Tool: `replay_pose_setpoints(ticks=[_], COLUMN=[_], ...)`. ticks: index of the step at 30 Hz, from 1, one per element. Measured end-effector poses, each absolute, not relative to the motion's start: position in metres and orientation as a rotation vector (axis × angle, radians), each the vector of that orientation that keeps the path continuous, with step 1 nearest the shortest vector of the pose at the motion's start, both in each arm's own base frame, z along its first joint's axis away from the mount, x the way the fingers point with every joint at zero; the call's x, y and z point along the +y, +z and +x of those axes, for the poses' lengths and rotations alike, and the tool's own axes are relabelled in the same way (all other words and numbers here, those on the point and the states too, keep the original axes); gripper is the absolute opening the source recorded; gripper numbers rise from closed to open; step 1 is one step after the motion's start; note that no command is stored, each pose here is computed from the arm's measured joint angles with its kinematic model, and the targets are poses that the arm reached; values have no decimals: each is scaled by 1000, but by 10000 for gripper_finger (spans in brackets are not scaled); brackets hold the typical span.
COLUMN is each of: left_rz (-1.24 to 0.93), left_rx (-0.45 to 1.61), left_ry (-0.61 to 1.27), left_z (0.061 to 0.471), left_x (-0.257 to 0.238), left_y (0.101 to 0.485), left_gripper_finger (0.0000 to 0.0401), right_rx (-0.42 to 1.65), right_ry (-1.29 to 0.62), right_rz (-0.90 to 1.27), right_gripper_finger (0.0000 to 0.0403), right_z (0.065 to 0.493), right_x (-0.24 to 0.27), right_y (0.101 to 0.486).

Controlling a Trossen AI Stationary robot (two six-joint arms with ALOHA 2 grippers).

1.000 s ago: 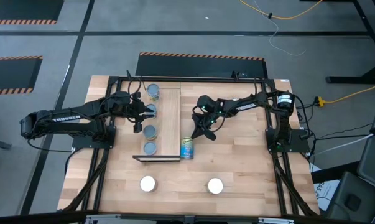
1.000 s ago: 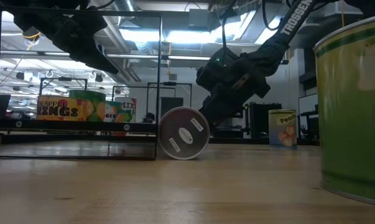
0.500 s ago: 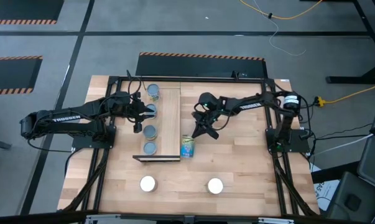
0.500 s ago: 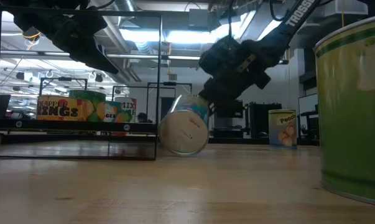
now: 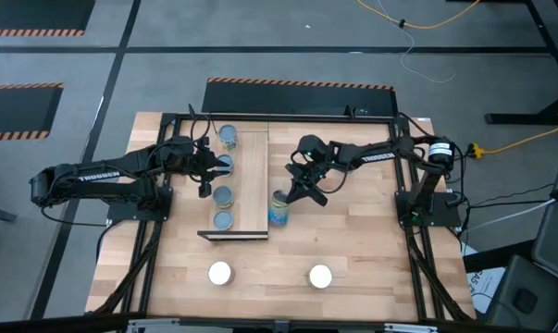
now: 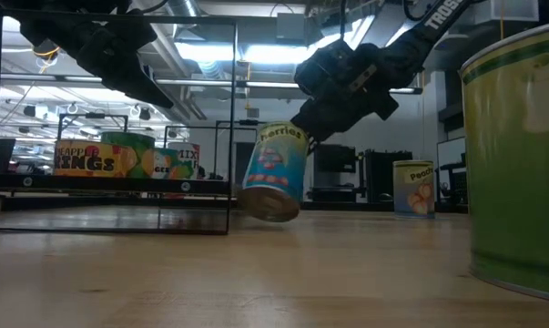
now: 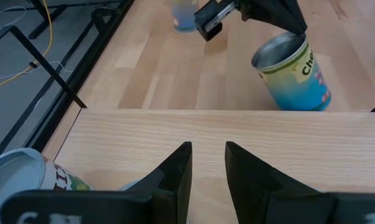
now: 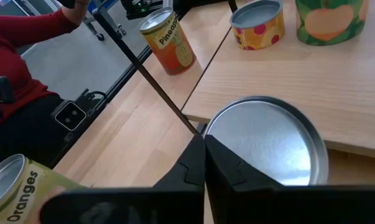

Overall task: Pick and place cans onto a shelf
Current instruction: Put the canned cherries on the shelf

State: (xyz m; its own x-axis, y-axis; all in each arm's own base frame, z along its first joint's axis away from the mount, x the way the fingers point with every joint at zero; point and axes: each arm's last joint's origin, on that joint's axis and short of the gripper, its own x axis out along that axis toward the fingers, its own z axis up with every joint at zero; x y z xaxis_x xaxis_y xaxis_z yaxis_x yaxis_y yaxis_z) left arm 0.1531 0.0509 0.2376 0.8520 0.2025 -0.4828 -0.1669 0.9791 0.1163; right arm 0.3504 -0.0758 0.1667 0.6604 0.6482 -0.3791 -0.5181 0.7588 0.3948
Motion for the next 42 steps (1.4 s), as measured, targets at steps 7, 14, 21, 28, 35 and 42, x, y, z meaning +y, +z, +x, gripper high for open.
replay_pose_setpoints(ticks=[7, 14, 21, 28, 35, 42], left_rz=[71, 71, 71, 71, 70, 70], left_rx=[516, 516, 516, 516, 521, 522], left_ry=[194, 194, 194, 194, 193, 193], left_z=[153, 153, 153, 153, 153, 153], left_x=[51, 51, 51, 51, 51, 51], left_y=[238, 238, 238, 238, 237, 237], left_gripper_finger=[89, 89, 89, 89, 89, 89], right_rx=[531, 536, 533, 533, 530, 618], right_ry=[704, 737, 728, 697, 652, 525], right_rz=[238, 229, 151, 140, 85, -14], right_gripper_finger=[1, 1, 1, 1, 1, 1], right_z=[352, 354, 357, 355, 344, 333], right_x=[-65, -53, -43, -46, -52, -54], right_y=[166, 166, 166, 170, 189, 197])
